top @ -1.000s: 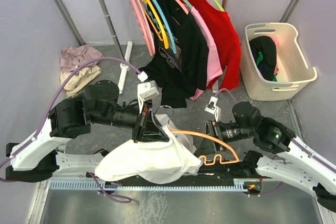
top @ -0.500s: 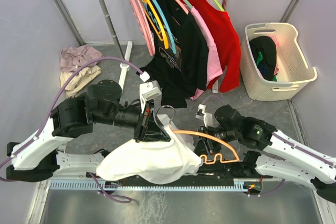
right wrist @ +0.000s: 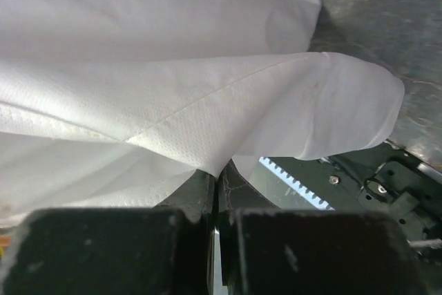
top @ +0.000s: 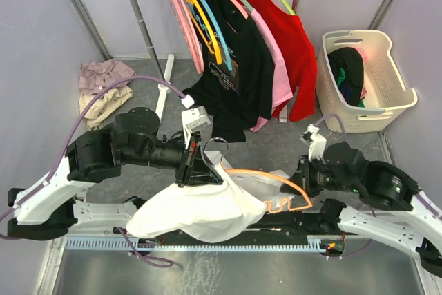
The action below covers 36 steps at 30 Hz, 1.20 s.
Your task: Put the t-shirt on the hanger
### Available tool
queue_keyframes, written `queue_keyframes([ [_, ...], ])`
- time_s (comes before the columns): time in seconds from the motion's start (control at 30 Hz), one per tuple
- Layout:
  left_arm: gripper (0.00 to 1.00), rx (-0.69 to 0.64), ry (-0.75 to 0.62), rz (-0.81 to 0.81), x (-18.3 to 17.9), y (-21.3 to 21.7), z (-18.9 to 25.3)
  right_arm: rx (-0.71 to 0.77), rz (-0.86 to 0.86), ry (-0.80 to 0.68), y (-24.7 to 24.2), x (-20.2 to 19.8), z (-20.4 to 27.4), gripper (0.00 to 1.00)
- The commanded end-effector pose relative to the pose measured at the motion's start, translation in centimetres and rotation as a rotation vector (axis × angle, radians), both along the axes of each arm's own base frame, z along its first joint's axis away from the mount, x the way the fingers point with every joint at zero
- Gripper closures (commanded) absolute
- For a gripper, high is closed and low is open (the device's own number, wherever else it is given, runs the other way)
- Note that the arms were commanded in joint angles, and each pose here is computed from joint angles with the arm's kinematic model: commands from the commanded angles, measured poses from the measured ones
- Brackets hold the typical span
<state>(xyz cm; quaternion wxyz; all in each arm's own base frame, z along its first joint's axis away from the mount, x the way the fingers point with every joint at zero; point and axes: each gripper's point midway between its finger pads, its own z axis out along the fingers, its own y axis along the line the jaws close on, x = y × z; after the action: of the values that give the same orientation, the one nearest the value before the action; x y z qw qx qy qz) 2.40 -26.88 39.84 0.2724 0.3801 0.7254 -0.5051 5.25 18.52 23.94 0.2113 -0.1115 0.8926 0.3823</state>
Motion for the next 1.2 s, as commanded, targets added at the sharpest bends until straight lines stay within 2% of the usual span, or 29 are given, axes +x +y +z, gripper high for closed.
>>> queue_keyframes([
  [0.0,0.97,-0.06,-0.12,0.086,1.7,1.2,2.7,-0.051,-0.151,-0.055,-3.6,0.9,0.4,0.99],
  [0.3,0.97,-0.028,-0.19,0.235,4.2,2.8,3.3,0.045,-0.21,-0.064,-4.8,0.4,1.6,0.99],
  [0.43,0.97,-0.025,-0.214,0.273,5.1,2.9,3.4,0.047,-0.17,-0.049,-4.2,0.0,1.9,0.99],
  [0.77,0.97,-0.229,-0.248,0.225,4.4,1.3,7.2,0.109,-0.094,0.013,-1.0,-0.3,0.9,0.99],
  [1.17,0.97,-0.204,-0.273,0.245,5.3,0.6,6.2,0.168,-0.09,0.017,-0.9,-0.8,2.0,0.99],
])
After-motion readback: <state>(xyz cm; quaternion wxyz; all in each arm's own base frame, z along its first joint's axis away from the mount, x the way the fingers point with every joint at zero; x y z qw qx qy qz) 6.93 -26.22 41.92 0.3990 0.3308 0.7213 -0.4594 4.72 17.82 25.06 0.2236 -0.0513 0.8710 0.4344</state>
